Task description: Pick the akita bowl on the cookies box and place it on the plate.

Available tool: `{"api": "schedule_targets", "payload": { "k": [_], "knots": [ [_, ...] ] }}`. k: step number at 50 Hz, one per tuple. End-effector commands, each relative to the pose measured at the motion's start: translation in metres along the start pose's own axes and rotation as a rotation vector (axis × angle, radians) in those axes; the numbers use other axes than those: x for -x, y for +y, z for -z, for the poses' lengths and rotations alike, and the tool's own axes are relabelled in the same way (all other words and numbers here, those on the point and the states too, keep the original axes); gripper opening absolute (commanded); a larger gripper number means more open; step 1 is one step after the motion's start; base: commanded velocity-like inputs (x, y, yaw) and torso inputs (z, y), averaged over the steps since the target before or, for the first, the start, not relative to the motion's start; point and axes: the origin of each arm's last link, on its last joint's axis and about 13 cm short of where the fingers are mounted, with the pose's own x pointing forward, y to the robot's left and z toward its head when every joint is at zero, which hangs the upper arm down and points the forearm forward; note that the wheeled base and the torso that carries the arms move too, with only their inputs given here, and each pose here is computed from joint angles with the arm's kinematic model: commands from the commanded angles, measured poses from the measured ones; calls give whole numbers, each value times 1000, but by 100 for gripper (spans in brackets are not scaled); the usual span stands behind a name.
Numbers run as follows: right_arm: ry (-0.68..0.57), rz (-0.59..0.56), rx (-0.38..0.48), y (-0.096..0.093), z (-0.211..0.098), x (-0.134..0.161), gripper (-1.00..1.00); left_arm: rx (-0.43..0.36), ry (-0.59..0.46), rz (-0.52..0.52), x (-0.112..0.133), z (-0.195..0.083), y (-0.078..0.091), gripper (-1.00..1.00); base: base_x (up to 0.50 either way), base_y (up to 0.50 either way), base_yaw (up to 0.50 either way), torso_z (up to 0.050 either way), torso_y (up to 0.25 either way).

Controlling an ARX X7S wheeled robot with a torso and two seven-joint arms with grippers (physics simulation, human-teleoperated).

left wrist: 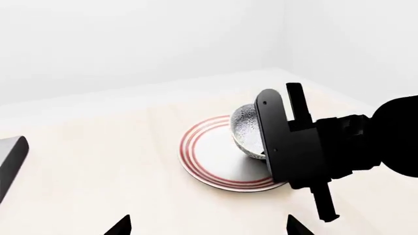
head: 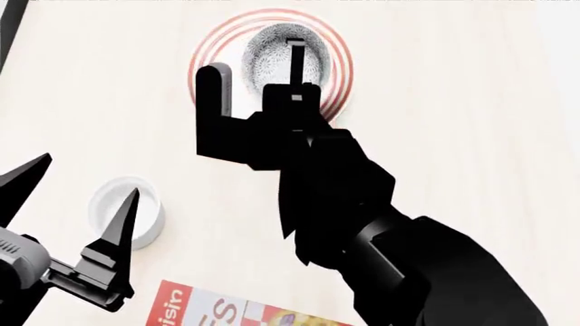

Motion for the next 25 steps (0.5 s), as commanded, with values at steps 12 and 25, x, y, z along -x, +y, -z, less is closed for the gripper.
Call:
{"api": "schedule_targets", "payload": {
  "k": [12,25],
  "knots": [
    [7,2,-19,-9,-6,1,-100,-17,-11,5,0,1,-3,100,0,0,0,0,0],
    [-7,3,-25,-14,-10,2,100,-20,-10,4,0,0,-3,100,0,0,0,0,0]
  ]
}}
